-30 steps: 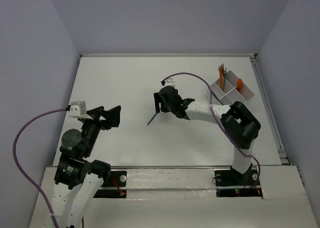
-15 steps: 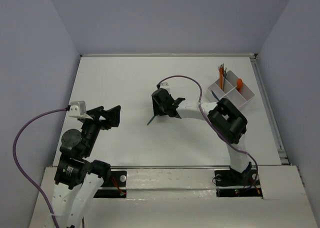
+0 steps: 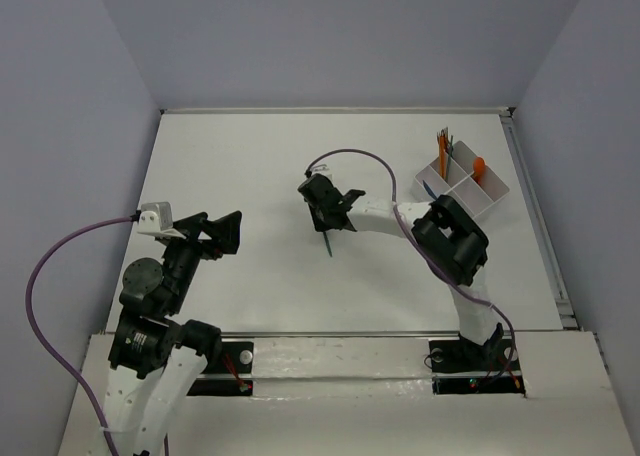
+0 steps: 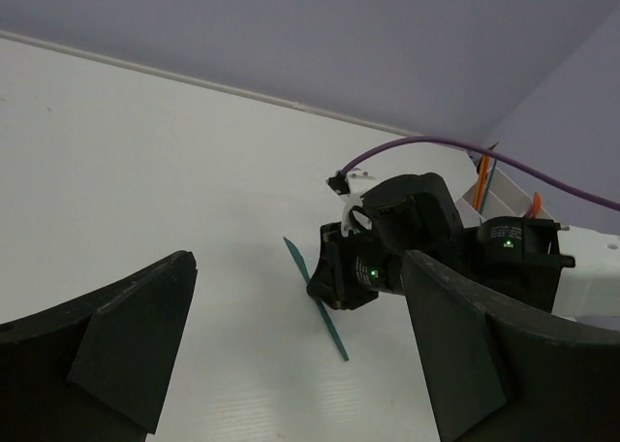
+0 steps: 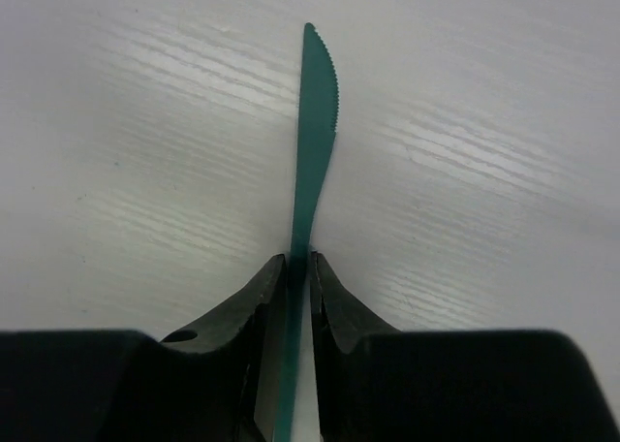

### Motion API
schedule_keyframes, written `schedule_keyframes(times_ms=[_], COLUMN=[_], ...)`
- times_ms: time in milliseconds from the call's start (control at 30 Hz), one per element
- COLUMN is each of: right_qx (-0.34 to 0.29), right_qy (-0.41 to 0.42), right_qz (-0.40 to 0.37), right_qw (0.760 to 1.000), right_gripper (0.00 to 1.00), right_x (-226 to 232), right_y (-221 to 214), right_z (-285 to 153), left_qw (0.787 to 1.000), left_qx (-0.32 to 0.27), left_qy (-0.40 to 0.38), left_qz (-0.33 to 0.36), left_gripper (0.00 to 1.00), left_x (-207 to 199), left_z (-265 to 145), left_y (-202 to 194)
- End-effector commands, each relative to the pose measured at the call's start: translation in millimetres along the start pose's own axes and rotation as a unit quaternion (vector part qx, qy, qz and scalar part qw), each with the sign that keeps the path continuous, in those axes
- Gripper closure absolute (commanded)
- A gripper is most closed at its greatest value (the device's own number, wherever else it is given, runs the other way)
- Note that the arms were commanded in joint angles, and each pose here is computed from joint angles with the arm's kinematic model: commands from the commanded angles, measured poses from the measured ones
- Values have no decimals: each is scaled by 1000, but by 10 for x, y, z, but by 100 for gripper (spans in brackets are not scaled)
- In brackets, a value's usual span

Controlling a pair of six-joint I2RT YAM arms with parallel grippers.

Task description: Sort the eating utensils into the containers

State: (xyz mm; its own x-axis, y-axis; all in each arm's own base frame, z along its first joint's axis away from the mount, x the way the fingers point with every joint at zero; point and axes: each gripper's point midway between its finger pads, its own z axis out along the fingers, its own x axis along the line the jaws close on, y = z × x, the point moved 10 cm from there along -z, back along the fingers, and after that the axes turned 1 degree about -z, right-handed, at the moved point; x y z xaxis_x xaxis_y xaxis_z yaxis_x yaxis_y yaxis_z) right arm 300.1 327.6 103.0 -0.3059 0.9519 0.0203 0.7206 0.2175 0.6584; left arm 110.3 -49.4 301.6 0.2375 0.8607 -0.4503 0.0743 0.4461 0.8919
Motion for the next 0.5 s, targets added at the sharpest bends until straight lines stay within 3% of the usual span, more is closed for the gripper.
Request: schedule_keyframes(times_ms=[0, 300, 467], right_qx=[93, 177, 202], right_qy=[-5, 46, 56], right_qz=[-100, -154, -160], right_qw=[991, 971, 965], right_gripper=[79, 70, 69], right_x=[-131, -368, -352], right_y=[-156, -341, -281], right_z=[-79, -184, -12], left_qw=[1000, 1000, 1000], left_qx=[-18, -16, -19], left_qy=[-12, -12, -13], left_qz=[5, 5, 4], left_gripper=[1, 1, 1], left_x=[-20, -19, -23], left_z=[15, 23, 16], left_y=[42, 35, 46])
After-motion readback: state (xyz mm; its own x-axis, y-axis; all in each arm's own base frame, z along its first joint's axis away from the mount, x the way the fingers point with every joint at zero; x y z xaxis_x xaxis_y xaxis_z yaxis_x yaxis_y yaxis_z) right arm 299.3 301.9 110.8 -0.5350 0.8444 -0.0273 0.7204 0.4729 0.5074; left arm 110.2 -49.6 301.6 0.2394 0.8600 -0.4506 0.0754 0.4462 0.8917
